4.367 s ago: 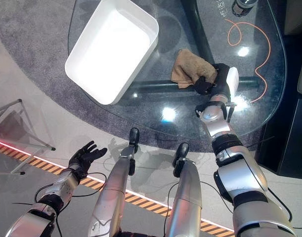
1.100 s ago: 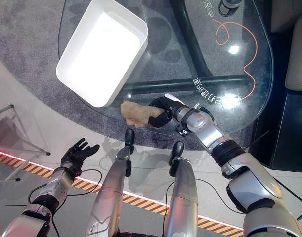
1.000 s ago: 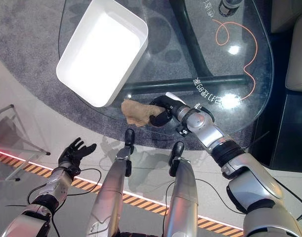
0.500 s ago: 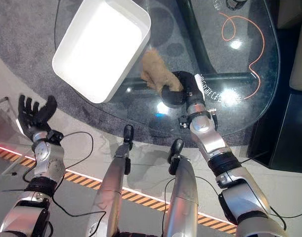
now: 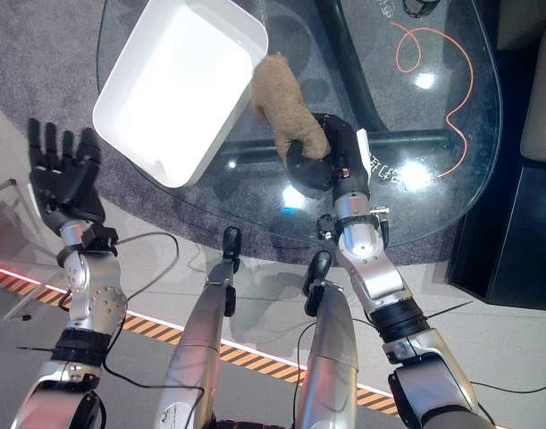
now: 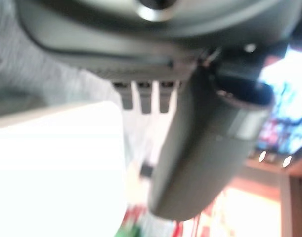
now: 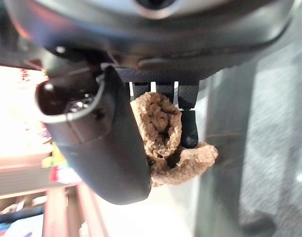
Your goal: Wipe the table with a cloth and put it in the basket.
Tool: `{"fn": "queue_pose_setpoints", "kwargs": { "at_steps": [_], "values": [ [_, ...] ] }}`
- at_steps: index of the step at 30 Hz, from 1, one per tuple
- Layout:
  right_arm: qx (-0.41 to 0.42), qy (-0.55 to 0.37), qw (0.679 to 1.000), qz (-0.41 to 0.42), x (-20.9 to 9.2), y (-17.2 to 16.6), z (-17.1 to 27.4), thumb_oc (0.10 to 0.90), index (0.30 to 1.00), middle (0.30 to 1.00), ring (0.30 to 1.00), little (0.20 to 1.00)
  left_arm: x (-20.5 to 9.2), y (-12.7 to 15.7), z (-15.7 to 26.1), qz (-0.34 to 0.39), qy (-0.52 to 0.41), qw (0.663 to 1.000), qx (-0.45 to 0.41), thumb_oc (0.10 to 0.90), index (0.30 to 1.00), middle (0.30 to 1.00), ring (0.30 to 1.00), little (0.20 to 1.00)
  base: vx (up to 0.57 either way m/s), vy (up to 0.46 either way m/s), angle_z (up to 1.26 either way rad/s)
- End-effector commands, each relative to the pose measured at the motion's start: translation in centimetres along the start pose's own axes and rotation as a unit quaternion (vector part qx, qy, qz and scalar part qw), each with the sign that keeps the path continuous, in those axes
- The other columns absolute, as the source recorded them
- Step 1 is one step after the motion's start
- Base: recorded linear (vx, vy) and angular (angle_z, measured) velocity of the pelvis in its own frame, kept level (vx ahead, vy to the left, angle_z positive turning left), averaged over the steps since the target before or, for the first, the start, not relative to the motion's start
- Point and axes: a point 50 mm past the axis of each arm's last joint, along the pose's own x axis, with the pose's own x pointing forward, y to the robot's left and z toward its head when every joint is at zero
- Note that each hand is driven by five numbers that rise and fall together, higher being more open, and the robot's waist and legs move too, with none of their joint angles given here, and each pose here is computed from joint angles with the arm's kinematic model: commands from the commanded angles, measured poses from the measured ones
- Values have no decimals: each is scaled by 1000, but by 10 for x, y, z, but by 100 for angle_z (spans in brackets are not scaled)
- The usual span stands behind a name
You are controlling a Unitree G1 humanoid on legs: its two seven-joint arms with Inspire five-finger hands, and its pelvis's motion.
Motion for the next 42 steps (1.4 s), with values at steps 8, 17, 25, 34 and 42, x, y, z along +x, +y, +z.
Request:
{"fn": "queue_pose_setpoints", "kwargs": {
  "at_steps": [8,17,25,34,42],
  "values": [
    [76,-332,936,95,-12,22,126,100,300,300,300,200,9,-37,35,-132,-50,988,-58,800,900,900,900,900,2,7,-1],
    [100,-366,911,165,-24,31,141,100,300,300,300,200,5,-45,26,-188,11,978,-93,800,900,900,900,900,0,0,0],
    [118,-359,898,224,-29,43,143,100,300,300,300,200,1,-50,15,-212,62,964,-146,800,900,900,900,900,0,0,0],
    [111,-323,894,288,-30,60,137,100,300,300,300,200,-5,-57,5,-236,101,945,-203,800,900,900,900,900,0,0,0],
    [99,-286,888,346,-30,77,130,100,300,300,300,200,-7,-71,5,-275,110,928,-226,800,900,900,900,900,0,0,0]
  ]
}}
